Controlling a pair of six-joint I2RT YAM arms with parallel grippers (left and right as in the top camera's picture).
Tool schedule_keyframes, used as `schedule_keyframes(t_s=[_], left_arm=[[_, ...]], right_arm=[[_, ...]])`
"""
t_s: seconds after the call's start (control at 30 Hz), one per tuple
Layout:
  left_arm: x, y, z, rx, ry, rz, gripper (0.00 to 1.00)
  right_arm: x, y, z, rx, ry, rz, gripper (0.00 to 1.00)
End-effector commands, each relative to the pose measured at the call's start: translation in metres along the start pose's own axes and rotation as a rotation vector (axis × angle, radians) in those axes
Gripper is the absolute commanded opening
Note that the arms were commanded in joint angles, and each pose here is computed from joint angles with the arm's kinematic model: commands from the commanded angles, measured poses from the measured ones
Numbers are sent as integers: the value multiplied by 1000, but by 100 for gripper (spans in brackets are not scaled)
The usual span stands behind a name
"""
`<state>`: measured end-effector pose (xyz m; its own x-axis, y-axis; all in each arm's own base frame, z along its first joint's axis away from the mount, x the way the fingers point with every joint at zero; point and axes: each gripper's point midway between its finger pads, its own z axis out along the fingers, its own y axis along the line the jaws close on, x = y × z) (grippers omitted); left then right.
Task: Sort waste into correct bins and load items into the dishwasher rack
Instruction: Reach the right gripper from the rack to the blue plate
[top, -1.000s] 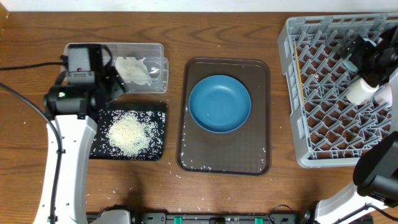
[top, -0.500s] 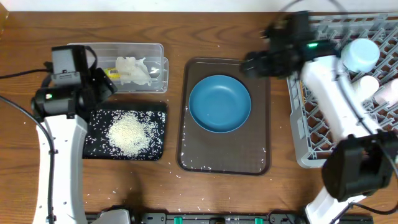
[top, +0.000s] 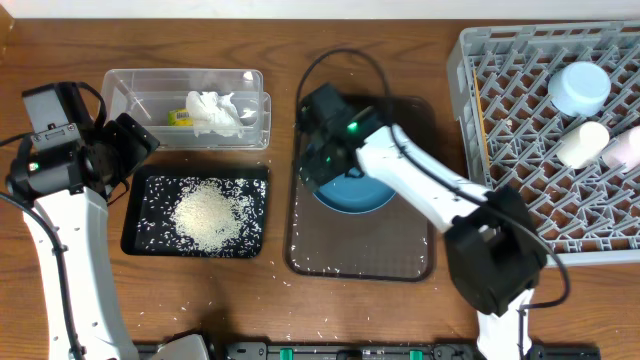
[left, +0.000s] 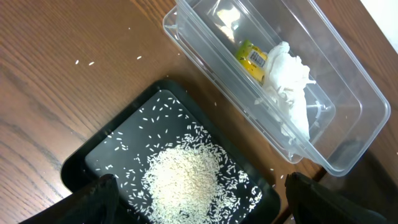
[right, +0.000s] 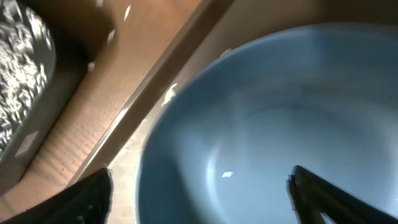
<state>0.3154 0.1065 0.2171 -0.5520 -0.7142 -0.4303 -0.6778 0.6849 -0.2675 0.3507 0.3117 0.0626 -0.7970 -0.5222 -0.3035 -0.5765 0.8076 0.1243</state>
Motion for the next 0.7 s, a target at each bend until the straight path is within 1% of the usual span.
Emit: schedule_keyframes(t_s=[0.0,0.13,0.23,0.43,0.6,0.67], left_arm=[[0,-1,-2,10,4,-9,88],[0,-1,-2,10,4,-9,88],[0,-1,-2,10,4,-9,88],[0,-1,-2,10,4,-9,88],[0,-1,-2,10,4,-9,89],[0,-1,-2,10,4,-9,89]], right_arm=[[15,12,14,15,56,-42,77],[26,27,17,10,91,-74,71],[30,32,19,34,99,-93,63],[36,14,37,223,93,-43,56],[40,14,46,235,106,-24,39],[38,15,45,233,96,-15,34]])
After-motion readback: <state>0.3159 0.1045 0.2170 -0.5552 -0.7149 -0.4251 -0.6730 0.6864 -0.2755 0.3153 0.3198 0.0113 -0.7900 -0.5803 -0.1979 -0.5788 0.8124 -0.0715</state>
